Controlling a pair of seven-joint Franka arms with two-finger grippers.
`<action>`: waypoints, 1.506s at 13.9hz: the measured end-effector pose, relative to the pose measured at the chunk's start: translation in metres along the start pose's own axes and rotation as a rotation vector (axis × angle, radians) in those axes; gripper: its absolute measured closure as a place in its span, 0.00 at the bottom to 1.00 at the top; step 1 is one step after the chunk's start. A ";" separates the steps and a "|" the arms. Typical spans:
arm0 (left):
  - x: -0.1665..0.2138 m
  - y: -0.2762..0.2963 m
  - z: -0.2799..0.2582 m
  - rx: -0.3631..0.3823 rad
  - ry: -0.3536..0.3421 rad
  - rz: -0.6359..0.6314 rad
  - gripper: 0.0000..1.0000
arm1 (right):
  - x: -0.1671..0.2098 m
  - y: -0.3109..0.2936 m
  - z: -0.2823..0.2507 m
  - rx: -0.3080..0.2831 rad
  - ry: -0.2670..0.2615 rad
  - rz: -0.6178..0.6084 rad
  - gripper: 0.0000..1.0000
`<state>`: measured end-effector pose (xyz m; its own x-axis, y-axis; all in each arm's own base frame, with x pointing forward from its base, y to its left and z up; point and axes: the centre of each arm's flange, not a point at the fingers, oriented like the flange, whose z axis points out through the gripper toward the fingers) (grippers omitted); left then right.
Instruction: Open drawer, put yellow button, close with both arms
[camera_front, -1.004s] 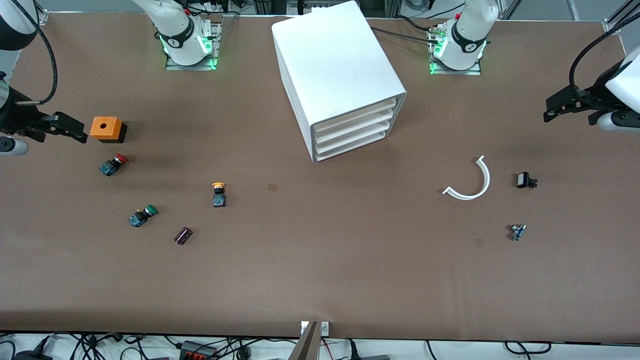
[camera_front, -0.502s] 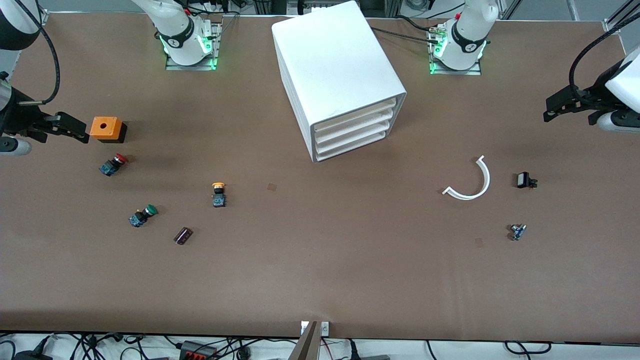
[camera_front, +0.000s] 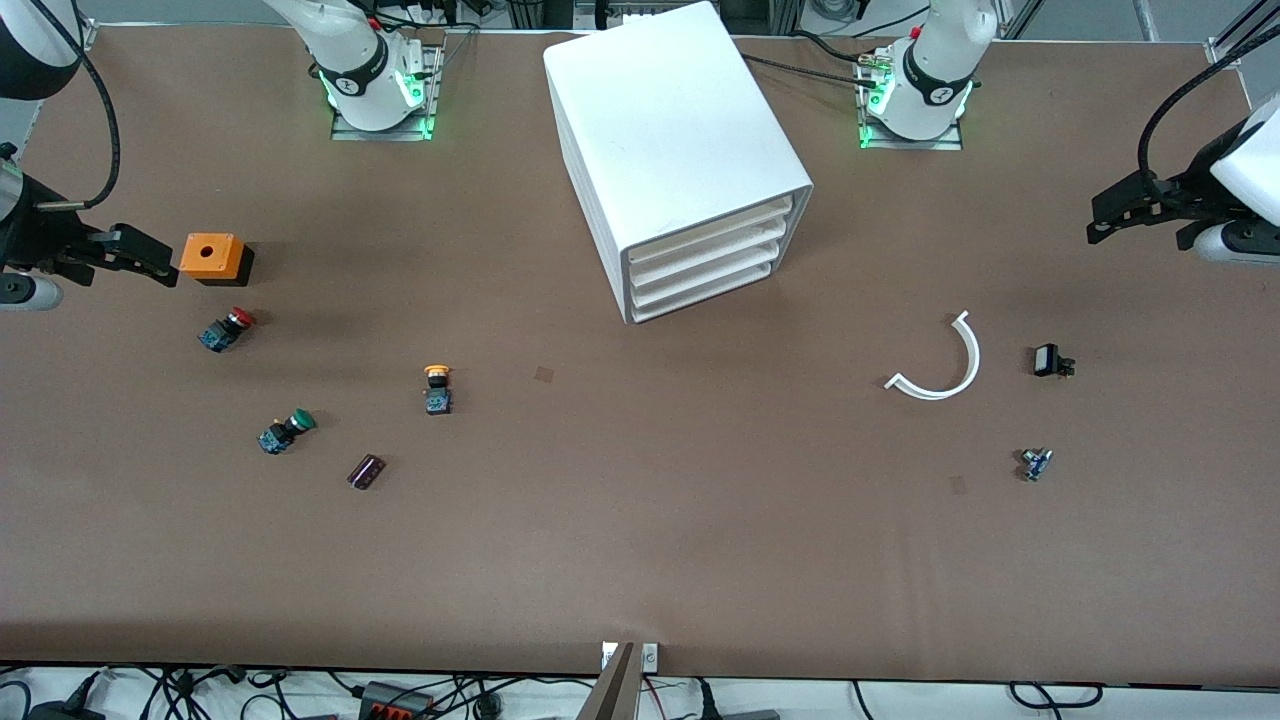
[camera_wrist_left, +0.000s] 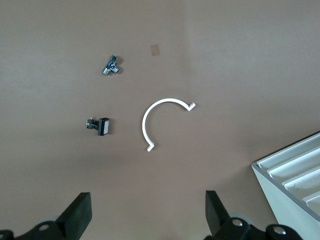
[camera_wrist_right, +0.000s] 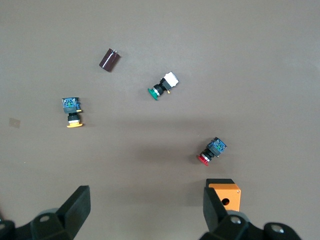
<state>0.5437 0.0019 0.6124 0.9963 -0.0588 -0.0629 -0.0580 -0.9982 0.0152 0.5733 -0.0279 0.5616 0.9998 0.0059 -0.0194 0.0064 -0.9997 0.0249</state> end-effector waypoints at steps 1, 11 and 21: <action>0.000 0.000 0.000 0.000 0.000 0.000 0.00 | 0.000 0.000 0.000 0.000 0.002 0.000 0.00; 0.000 0.000 0.000 0.000 0.000 0.000 0.00 | 0.004 0.000 0.006 0.000 0.002 0.000 0.00; 0.000 0.000 0.000 0.000 0.000 0.000 0.00 | 0.004 0.004 0.006 0.001 0.002 0.009 0.00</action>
<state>0.5437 0.0017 0.6124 0.9963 -0.0592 -0.0629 -0.0584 -0.9982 0.0152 0.5773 -0.0320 0.5558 0.9998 -0.0026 -0.0176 -0.0022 -0.9997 0.0241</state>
